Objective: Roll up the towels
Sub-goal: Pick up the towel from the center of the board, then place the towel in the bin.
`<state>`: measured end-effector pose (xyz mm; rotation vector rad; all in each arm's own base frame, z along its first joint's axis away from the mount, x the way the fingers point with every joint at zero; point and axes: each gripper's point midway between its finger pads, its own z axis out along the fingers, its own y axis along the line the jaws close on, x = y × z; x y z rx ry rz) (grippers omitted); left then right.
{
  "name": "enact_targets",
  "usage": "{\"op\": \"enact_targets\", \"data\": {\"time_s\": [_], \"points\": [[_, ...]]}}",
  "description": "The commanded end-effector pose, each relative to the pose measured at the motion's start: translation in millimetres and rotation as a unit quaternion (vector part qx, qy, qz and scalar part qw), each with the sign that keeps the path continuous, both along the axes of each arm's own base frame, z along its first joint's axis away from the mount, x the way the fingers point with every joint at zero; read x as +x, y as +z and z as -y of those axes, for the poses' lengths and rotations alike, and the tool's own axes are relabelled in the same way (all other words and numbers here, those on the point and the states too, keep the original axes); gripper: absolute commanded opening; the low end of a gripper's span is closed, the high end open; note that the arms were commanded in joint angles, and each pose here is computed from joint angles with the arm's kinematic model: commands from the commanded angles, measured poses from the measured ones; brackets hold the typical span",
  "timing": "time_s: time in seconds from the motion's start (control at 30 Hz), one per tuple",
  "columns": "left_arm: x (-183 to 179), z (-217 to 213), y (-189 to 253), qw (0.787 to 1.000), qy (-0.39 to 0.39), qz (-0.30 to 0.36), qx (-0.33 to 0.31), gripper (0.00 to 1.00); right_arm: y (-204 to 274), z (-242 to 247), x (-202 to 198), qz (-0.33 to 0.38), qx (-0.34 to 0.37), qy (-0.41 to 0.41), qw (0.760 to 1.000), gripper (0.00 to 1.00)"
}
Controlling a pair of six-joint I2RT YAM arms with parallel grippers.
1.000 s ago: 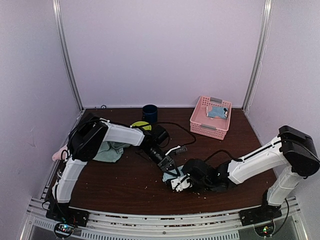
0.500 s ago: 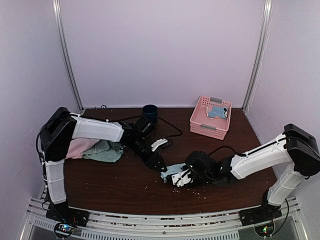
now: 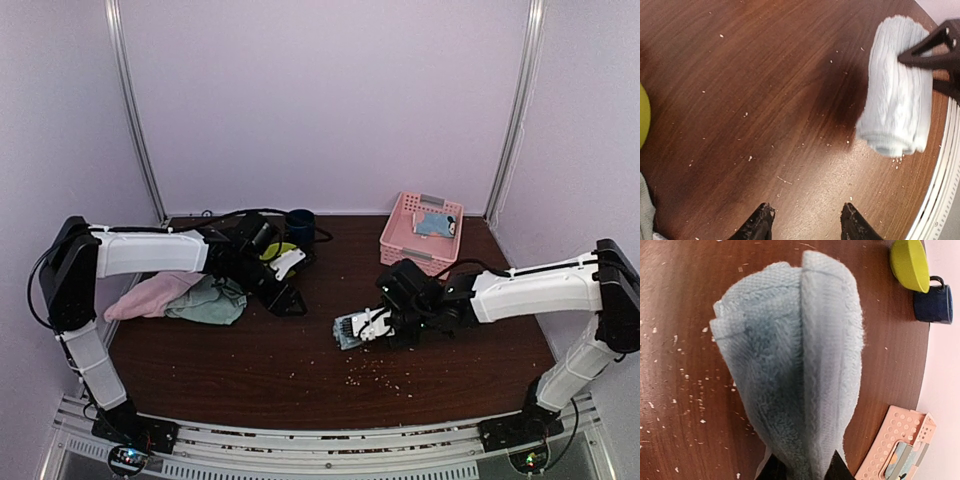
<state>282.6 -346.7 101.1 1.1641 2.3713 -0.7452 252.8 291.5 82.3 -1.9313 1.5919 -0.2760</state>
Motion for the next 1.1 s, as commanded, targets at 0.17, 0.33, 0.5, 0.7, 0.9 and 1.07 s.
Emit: {"op": "enact_targets", "data": {"time_s": [0.17, 0.33, 0.5, 0.7, 0.9, 1.07], "points": [[7, -11, 18, 0.999, 0.021, 0.035, -0.001, 0.49, 77, 3, 51, -0.011, 0.089, -0.062, 0.994, 0.04], [4, -8, 27, 0.999, 0.014, 0.038, -0.018, 0.46, 97, 19, 87, 0.006, 0.107, -0.103, 0.989, 0.04], [6, -11, 34, 0.998, 0.021, 0.053, -0.020, 0.45, 117, 43, 129, 0.025, 0.130, -0.154, 0.979, 0.04], [7, -15, 34, 0.998, 0.024, 0.060, -0.010, 0.46, 124, 76, 173, 0.039, 0.128, -0.198, 0.971, 0.04], [3, -12, 35, 0.998, 0.018, 0.056, -0.023, 0.46, 109, 113, 220, 0.035, 0.113, -0.243, 0.963, 0.04], [4, -14, 37, 0.997, 0.025, 0.067, -0.030, 0.45, 76, 142, 256, 0.036, 0.070, -0.276, 0.958, 0.04]]}}
